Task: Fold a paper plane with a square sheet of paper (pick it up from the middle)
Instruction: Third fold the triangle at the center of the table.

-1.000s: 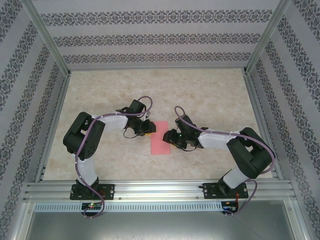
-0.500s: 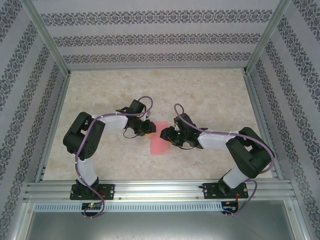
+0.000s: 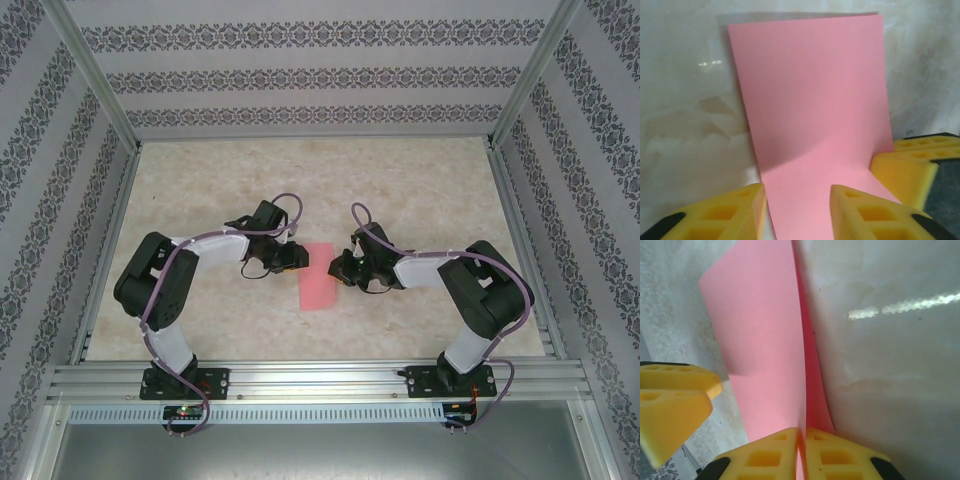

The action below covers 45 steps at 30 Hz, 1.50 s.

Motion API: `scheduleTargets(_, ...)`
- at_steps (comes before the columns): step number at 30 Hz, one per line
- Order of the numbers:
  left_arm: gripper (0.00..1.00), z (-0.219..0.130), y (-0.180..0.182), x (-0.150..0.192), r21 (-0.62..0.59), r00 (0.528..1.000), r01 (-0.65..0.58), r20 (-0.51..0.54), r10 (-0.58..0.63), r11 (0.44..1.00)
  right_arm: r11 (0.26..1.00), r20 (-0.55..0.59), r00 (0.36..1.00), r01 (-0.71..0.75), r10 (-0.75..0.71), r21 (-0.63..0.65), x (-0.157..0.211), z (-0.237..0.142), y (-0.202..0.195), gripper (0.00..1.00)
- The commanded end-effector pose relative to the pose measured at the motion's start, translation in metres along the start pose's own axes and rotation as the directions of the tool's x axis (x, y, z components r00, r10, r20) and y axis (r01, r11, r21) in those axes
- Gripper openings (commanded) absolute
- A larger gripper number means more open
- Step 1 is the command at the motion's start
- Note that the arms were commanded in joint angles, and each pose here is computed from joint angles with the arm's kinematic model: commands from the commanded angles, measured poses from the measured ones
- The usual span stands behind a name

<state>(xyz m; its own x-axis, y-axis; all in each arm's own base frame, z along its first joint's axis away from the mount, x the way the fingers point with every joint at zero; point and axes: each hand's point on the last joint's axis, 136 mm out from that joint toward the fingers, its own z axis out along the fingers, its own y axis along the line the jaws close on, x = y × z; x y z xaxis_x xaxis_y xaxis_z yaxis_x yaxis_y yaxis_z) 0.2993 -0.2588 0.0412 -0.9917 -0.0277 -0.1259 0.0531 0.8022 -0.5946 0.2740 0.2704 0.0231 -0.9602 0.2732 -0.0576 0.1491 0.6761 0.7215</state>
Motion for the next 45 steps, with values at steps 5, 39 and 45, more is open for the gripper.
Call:
scheduleTargets(5,0.55,-0.042,-0.011,0.012,-0.018,0.989,-0.098,0.113,0.099,0.995,0.997,0.033,0.999,-0.03,0.032,-0.077,-0.005,-0.004,0.012,0.02)
scheduleTargets(39,0.64,-0.003,-0.058,0.098,-0.541,0.557,-0.72,-0.079,0.827,0.434,0.986,0.08,0.986,-0.136,0.144,-0.094,-0.001,-0.008,0.02,0.04)
scheduleTargets(45,0.48,-0.008,-0.057,0.095,-0.56,0.557,-0.705,-0.06,0.828,0.435,0.987,0.074,0.988,-0.13,0.137,-0.092,-0.001,-0.009,0.02,0.06)
